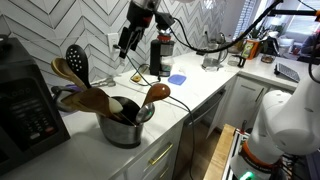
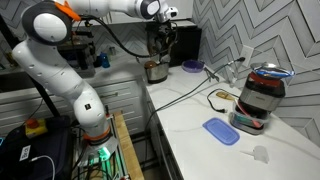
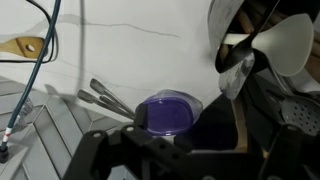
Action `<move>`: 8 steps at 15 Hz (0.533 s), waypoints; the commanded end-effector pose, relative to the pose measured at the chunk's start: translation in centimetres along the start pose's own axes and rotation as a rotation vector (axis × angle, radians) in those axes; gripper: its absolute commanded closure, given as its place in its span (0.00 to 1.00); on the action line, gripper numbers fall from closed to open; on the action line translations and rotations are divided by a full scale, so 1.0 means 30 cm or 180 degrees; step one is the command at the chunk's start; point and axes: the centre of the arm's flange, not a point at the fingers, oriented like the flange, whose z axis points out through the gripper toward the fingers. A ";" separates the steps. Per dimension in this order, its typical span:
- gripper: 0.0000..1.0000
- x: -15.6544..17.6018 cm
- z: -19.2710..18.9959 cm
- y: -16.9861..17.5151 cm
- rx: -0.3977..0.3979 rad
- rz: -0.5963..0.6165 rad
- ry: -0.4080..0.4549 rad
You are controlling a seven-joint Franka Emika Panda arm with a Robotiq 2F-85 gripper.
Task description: Move the silver spatula in the silver bucket slightly to the right in the bucket
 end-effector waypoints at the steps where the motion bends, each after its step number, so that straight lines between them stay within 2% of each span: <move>1: 0.00 0.004 0.010 0.002 0.0003 0.0000 -0.0015; 3: 0.00 0.002 -0.002 0.010 -0.0008 0.0015 0.0005; 4: 0.00 0.001 0.011 0.018 0.0046 0.0327 -0.0105; 5: 0.00 0.040 0.057 0.013 0.0093 0.0485 -0.0262; 6: 0.00 0.056 0.101 0.002 -0.0048 0.0595 -0.0362; 8: 0.00 0.049 0.170 -0.022 -0.0122 0.0817 -0.0599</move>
